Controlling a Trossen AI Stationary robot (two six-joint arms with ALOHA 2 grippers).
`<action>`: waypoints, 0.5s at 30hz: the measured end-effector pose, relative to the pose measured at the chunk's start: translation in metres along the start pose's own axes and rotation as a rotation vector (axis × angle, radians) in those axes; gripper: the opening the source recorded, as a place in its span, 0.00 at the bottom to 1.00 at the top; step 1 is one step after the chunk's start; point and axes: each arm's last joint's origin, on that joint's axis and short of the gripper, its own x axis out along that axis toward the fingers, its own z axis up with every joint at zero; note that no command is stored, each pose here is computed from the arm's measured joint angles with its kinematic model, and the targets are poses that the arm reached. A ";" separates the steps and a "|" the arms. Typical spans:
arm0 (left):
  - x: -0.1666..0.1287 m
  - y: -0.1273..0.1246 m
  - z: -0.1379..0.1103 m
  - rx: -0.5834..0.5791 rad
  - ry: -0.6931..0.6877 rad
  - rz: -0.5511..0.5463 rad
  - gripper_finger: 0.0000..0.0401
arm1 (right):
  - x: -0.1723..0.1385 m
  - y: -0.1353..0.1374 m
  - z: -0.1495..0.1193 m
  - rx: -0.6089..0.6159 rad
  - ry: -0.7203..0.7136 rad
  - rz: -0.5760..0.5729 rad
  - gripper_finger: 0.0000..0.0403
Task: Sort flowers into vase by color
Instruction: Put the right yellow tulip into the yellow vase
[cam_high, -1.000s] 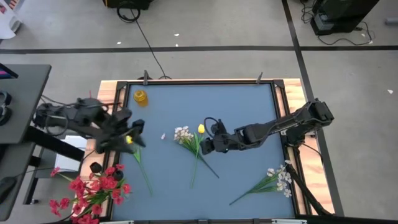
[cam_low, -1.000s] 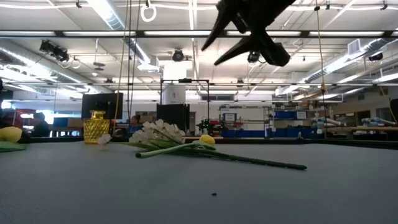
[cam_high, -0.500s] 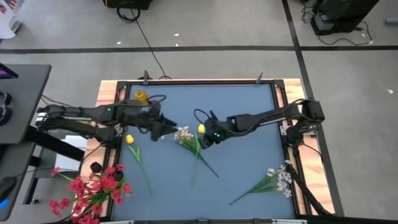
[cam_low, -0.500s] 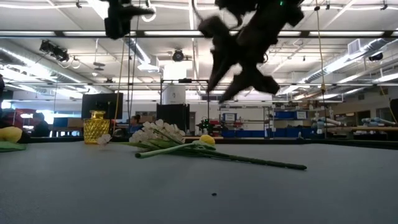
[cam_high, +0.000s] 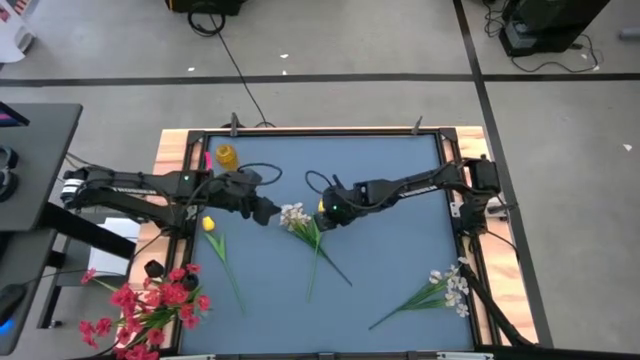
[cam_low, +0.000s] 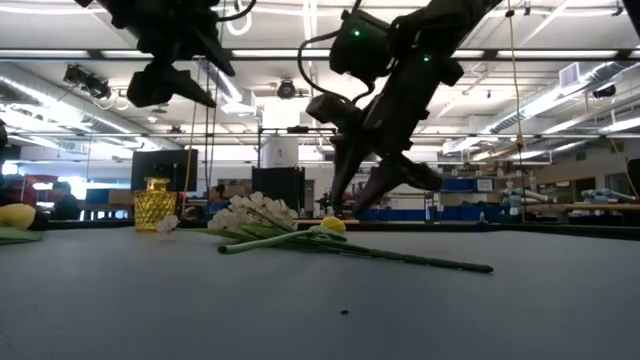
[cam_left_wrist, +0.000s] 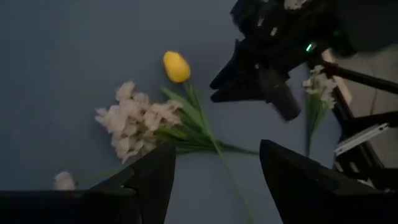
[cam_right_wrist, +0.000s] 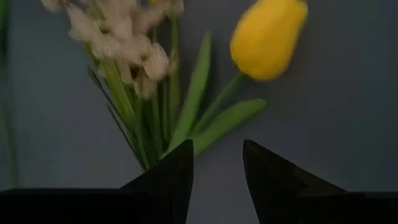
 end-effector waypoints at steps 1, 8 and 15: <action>0.000 0.002 0.000 -0.001 0.005 0.016 0.60 | 0.002 0.000 0.004 0.006 -0.009 0.014 0.37; 0.001 0.021 0.017 0.059 0.004 0.090 0.60 | 0.026 -0.010 0.022 0.091 0.062 0.092 0.37; -0.001 0.039 0.039 0.088 0.011 0.074 0.60 | 0.036 -0.014 0.023 0.132 0.062 0.074 0.33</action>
